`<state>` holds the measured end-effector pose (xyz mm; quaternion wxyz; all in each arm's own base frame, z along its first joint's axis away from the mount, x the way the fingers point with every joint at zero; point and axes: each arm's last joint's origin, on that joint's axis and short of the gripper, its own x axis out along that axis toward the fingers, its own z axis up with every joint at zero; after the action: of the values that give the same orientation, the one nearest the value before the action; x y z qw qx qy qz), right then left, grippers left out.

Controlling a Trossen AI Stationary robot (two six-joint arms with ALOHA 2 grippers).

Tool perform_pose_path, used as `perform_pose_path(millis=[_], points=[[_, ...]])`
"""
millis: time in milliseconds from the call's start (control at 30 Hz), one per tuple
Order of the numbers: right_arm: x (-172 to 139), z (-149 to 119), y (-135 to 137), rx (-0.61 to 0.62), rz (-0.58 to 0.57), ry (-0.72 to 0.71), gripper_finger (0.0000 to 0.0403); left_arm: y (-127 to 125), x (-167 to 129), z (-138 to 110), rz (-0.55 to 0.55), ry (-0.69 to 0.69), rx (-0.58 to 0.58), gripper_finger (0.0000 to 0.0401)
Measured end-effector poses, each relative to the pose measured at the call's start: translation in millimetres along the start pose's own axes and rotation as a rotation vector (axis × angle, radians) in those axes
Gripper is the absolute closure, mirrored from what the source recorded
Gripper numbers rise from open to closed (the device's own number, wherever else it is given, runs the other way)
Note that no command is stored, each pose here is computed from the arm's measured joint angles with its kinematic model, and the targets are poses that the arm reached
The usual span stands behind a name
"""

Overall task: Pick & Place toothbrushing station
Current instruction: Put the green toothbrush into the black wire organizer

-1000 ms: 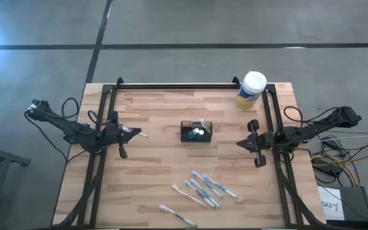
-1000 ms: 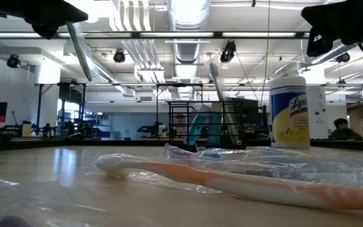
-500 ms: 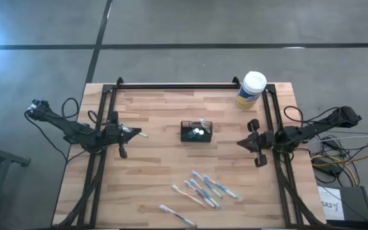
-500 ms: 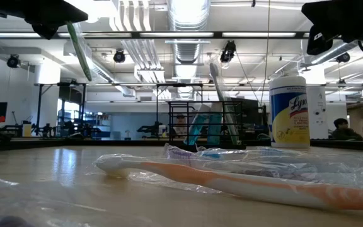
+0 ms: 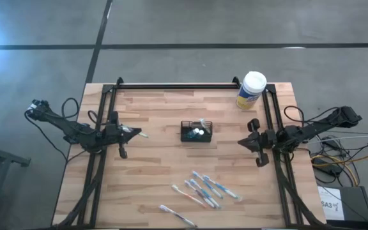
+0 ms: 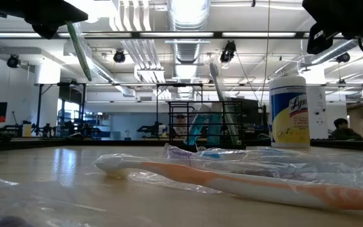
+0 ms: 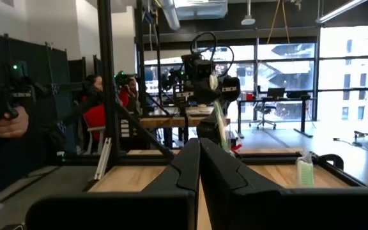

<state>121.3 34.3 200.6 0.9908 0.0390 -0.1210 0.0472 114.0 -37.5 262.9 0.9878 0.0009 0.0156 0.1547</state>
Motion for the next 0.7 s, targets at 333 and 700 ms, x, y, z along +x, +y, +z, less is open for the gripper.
perform_pose_path(millis=[333, 700], points=[[0, 0, 0, 0.013, 0.000, -0.001, 0.0394, -1, 1, -1, 0.000, 0.005, 0.000, 0.0394], [0, 0, 0, -0.018, -0.001, -0.001, 0.0394, -11, 13, 12, -0.052, -0.069, -0.053, 0.0394]])
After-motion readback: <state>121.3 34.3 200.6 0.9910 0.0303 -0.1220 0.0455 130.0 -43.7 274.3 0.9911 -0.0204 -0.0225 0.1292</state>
